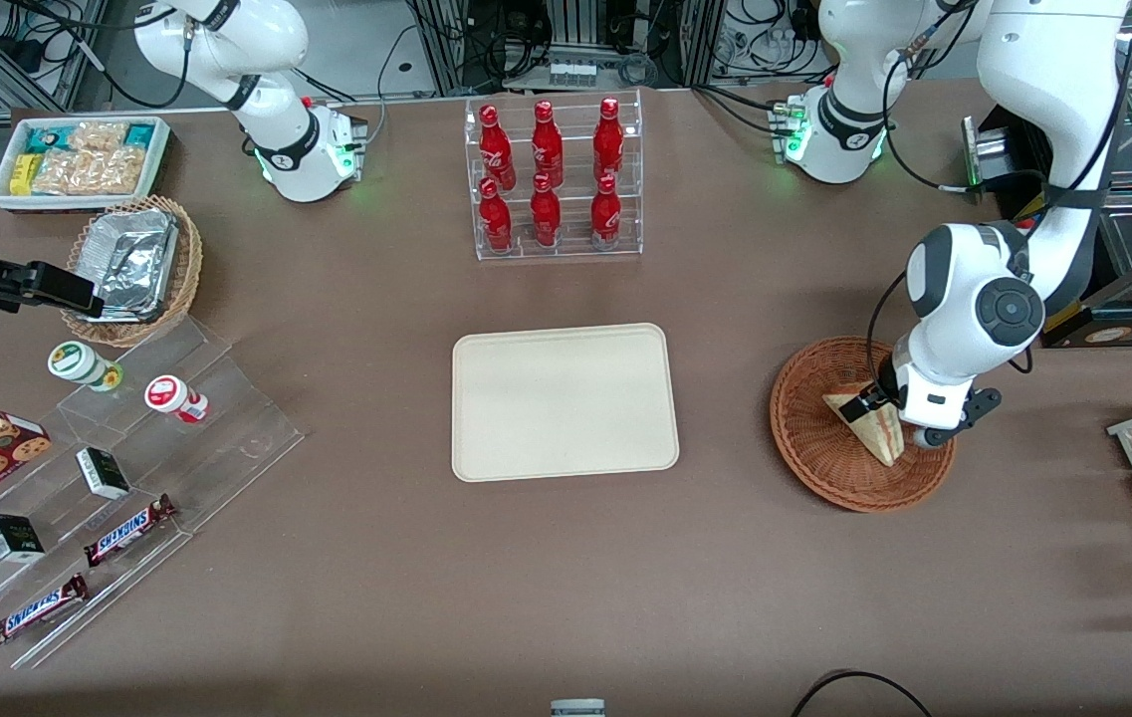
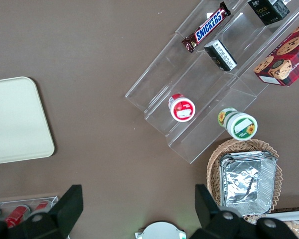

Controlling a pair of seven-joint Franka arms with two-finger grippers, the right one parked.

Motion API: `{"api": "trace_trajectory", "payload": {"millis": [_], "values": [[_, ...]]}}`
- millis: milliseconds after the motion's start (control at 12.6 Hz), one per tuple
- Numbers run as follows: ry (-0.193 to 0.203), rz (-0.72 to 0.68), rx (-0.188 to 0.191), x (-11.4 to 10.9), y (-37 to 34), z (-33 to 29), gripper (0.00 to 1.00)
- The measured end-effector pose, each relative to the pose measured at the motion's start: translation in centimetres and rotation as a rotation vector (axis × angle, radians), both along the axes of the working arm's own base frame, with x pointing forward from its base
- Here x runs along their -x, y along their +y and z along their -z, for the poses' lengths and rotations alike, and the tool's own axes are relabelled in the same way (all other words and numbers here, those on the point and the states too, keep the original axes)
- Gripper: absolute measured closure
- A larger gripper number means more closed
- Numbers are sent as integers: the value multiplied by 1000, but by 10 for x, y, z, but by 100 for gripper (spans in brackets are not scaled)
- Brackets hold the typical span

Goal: Place sandwich from basket to tray
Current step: 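Lower the left gripper and close it on the wrapped sandwich, then lift the sandwich and carry it with the left gripper over the tray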

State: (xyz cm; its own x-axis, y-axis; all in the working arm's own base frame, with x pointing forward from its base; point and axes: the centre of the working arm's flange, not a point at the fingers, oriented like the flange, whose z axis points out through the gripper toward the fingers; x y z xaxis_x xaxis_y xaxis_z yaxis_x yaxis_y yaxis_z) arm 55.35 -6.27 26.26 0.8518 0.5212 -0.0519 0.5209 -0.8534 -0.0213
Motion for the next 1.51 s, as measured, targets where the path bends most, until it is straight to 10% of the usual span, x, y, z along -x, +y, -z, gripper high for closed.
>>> {"api": "trace_trajectory", "payload": {"millis": [558,876,1513], "values": [[32,-8,-4,-4,4,-3,67],[95,41,-11,-28,-15,-68,79],[37,397,15,-8,-236,-92,85]]}}
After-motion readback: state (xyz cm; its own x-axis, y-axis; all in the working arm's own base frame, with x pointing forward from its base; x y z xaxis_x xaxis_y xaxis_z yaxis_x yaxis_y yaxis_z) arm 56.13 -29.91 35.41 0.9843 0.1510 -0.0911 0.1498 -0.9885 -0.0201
